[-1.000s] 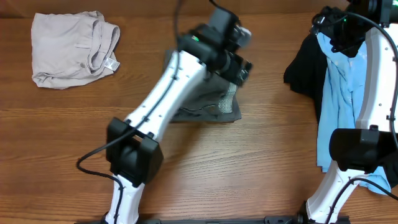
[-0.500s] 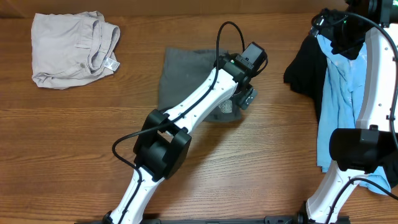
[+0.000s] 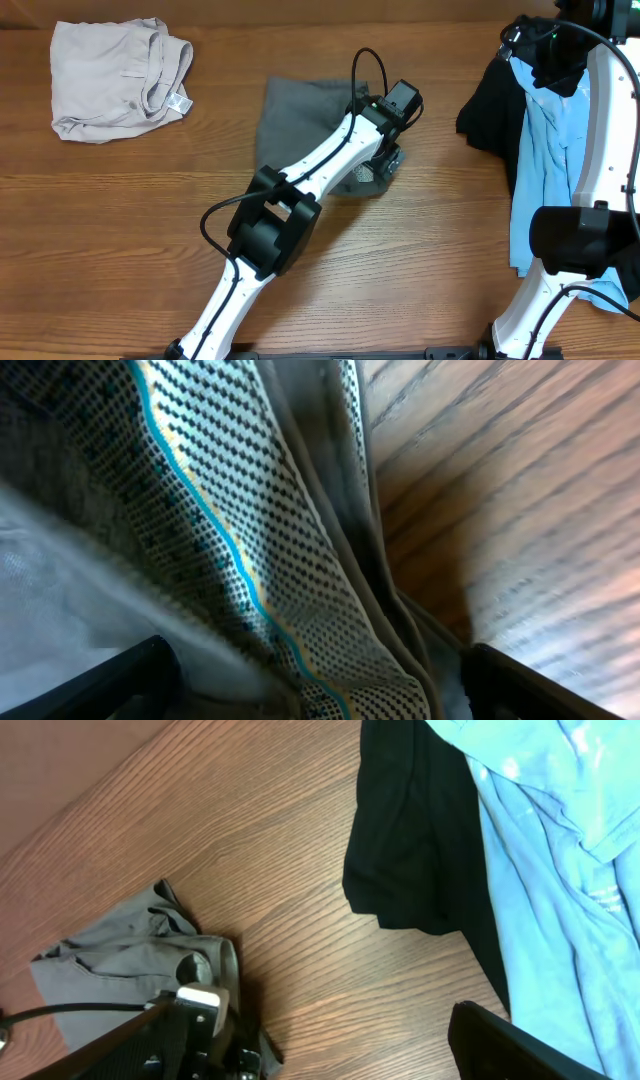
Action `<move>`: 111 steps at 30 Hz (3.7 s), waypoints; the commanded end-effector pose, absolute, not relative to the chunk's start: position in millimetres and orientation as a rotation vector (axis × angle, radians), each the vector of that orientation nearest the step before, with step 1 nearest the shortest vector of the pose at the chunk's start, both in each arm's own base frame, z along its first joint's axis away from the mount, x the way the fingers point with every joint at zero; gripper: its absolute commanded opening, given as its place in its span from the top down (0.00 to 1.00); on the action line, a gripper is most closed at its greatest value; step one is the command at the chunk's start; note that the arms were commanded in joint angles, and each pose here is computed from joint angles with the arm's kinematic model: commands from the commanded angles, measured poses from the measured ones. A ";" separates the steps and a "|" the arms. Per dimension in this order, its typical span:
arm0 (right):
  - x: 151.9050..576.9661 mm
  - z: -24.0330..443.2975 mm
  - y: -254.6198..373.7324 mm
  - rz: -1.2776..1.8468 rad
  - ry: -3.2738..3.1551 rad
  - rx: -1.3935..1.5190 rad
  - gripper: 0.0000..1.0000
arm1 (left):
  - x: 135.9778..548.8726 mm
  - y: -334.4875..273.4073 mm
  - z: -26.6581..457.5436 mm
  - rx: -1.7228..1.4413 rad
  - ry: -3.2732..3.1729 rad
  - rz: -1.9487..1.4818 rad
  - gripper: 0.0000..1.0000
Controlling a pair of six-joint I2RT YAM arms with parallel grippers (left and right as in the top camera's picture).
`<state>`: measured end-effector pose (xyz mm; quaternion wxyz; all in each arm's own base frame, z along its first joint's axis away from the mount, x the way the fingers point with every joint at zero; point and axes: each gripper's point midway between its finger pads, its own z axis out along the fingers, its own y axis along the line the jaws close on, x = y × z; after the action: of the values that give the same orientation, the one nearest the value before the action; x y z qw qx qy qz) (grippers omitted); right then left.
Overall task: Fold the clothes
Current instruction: 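Grasp the folded grey shorts with the left gripper and lift them, then carry the shorts up-left and place them on the beige garment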
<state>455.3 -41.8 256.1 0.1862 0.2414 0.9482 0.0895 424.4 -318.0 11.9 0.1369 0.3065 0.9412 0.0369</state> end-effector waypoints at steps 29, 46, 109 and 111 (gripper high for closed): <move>460.6 259.5 -46.2 0.220 2.643 0.665 0.12 | 430.8 -162.3 -21.3 0.675 3.134 0.151 0.04; 463.7 261.0 -46.6 0.221 2.629 0.661 0.11 | 452.0 -204.3 31.8 0.573 3.064 -0.157 0.02; 466.3 257.9 -47.1 0.221 2.631 0.662 0.11 | 524.7 4.3 277.8 0.150 2.513 0.053 0.96; 465.8 257.6 -46.2 0.221 2.634 0.661 0.11 | 522.7 25.3 283.1 0.101 2.505 0.072 0.96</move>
<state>465.3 -46.5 258.1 0.2067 0.2412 0.9446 0.0824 529.5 -11.3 247.3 0.2709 0.0622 0.9605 0.0095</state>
